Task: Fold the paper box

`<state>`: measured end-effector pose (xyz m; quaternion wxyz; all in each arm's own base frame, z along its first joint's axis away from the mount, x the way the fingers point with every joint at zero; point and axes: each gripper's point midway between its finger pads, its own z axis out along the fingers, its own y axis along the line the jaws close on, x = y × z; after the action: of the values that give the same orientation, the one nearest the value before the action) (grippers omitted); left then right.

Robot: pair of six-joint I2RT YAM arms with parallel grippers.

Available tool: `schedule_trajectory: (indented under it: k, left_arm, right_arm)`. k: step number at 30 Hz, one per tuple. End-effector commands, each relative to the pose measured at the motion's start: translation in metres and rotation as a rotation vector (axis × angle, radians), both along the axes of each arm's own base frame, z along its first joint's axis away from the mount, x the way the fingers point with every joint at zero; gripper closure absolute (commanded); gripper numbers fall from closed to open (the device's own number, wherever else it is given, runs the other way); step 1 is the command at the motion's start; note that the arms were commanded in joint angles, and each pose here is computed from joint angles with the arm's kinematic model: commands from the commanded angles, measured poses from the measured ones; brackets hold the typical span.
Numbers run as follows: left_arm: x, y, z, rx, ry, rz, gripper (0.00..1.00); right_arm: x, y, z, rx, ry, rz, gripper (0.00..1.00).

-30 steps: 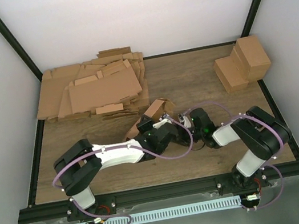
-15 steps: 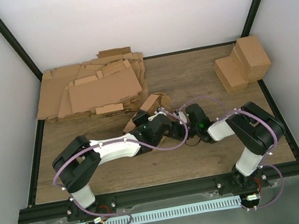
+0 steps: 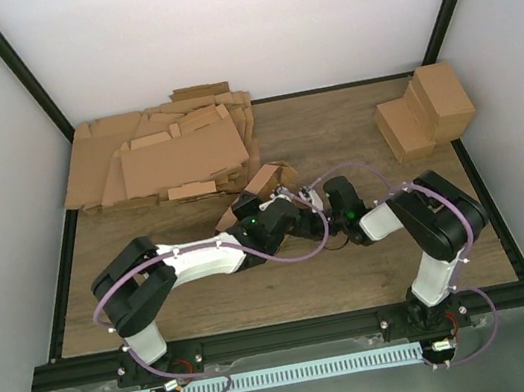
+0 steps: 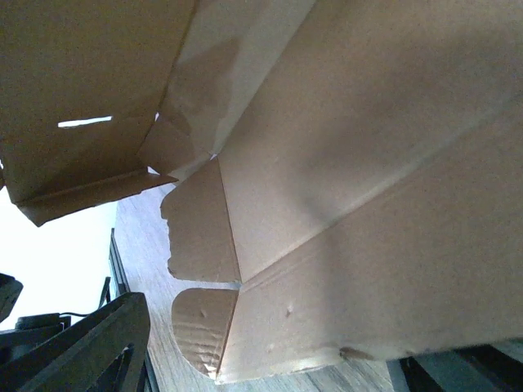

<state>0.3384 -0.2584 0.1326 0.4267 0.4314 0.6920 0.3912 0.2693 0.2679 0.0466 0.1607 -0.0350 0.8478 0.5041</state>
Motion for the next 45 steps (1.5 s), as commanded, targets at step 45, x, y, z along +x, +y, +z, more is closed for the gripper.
schedule_trajectory:
  k: [45]
  left_arm:
    - [0.005, 0.0, -0.007, -0.042, 0.019, 0.047, 0.96]
  right_arm:
    - [-0.006, -0.046, -0.018, -0.189, -0.039, -0.104, 0.23]
